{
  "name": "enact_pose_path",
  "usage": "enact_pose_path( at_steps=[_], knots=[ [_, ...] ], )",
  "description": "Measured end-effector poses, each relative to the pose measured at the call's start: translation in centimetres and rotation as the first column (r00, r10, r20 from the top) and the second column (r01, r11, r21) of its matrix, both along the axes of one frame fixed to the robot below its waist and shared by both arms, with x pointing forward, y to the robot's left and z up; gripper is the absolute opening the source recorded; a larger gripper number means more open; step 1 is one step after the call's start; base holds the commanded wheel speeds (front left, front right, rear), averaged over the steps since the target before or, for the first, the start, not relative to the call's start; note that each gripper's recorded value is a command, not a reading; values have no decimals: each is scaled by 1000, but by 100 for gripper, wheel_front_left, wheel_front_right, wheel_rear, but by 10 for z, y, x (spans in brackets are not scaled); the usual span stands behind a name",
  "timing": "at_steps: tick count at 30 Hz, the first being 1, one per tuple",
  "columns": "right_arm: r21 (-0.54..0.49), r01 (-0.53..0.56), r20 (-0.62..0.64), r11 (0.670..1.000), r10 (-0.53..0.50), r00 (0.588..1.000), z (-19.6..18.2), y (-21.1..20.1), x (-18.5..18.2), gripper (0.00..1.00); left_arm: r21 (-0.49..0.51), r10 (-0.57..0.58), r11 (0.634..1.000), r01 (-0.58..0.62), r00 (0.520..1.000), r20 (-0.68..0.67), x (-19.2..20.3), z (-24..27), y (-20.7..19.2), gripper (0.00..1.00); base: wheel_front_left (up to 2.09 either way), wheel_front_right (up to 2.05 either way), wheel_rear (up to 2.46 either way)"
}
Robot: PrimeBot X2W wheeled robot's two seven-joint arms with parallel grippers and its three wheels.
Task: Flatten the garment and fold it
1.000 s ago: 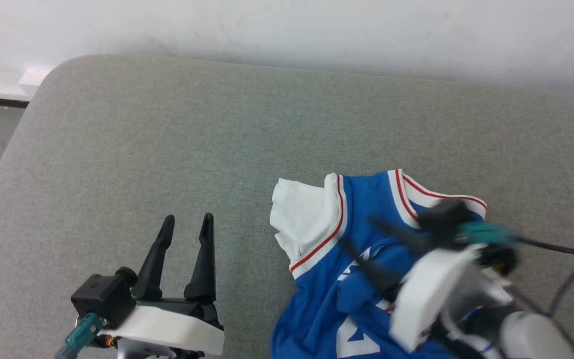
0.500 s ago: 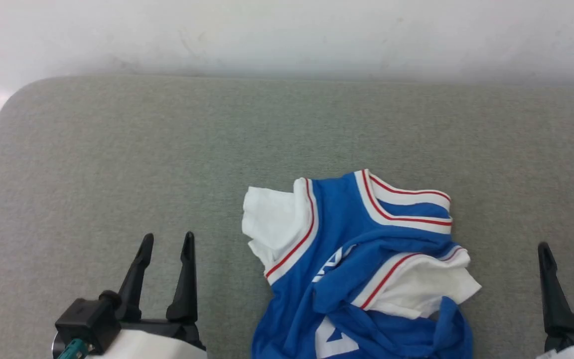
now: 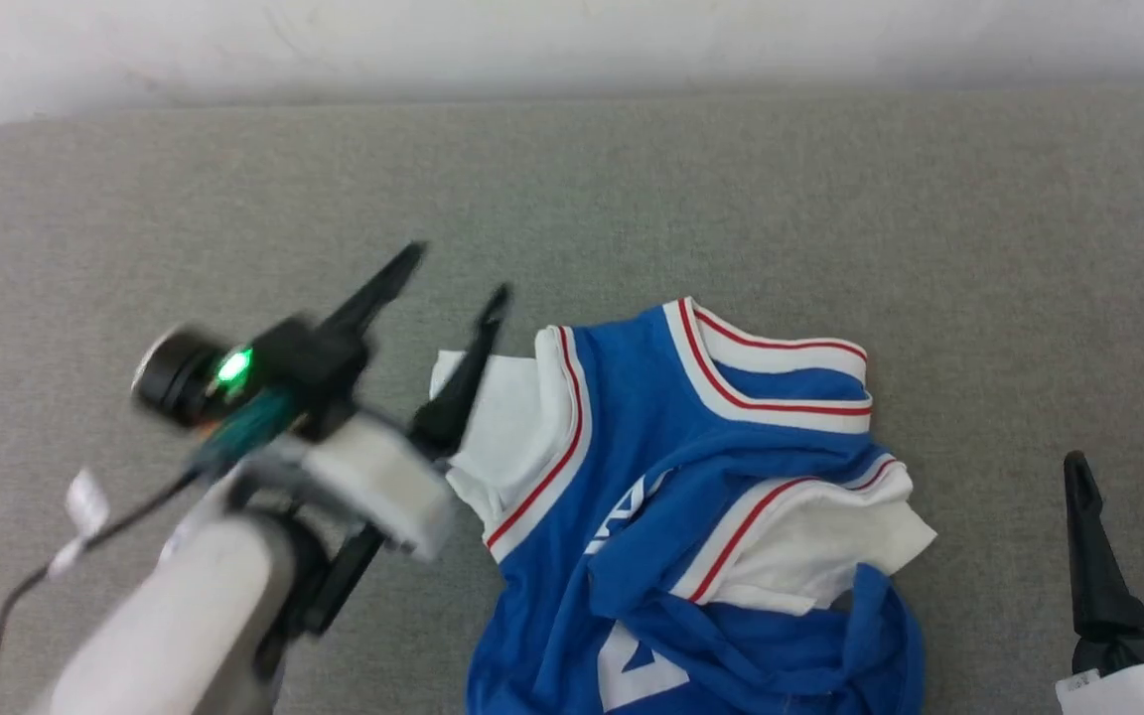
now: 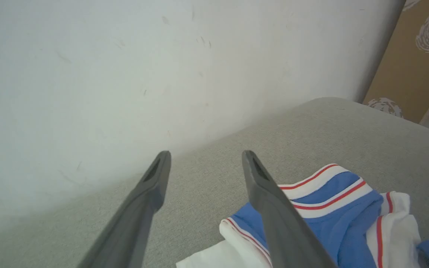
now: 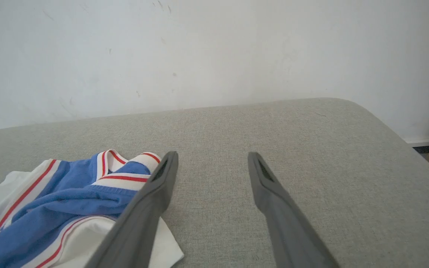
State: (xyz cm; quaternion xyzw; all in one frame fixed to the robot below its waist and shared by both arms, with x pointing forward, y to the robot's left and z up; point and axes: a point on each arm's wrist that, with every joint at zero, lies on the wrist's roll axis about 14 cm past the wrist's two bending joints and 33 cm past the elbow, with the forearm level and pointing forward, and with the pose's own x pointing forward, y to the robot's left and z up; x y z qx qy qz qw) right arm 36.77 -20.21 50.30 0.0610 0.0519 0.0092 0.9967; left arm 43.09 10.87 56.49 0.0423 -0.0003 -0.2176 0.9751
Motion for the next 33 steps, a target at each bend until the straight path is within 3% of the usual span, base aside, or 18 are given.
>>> enact_pose_path(
  at_steps=[6, 13, 18, 19, 20, 23, 26, 30, 33],
  knots=[
    [2, 1, -49, 1000, -1, 999, -15, 1, 5, 100, 108, -145, 979, 173, 963, -228, 28, -49, -43, 100, 0, 0, 0],
    [-9, 10, -80, 1000, -10, 997, -25, -2, 12, 100, 224, -109, 938, 264, 839, -534, 32, -137, -42, 100, 0, 0, 0],
    [-20, 24, -107, 1000, -26, 994, -33, -6, 14, 100, 281, -59, 910, 306, 765, -641, 33, -177, -34, 98, 0, 0, 0],
    [-23, 29, -112, 999, -31, 993, -34, -8, 13, 100, 275, -68, 908, 316, 759, -648, 34, -178, -36, 83, 0, 0, 0],
    [-25, 34, -117, 999, -37, 992, -36, -10, 13, 100, 260, -80, 911, 320, 756, -650, 36, -178, -40, 0, 0, 0, 0],
    [-33, 46, -128, 998, -49, 991, -39, -14, 12, 100, 199, -118, 927, 317, 753, -647, 38, -175, -54, 0, 0, 0, 0],
    [-30, 41, -126, 999, -45, 991, -38, -13, 13, 100, 164, -87, 959, 232, 790, -607, 50, -162, -46, 0, 0, 0, 0],
    [-22, 31, -112, 999, -33, 993, -33, -9, 13, 100, 45, 15, 999, 11, 846, -534, 67, -126, -10, 0, 0, 0, 0],
    [-14, 21, -96, 1000, -22, 995, -28, -6, 13, 100, 33, 165, 985, -170, 861, -481, 65, -106, 46, 0, 0, 0, 0]
  ],
)
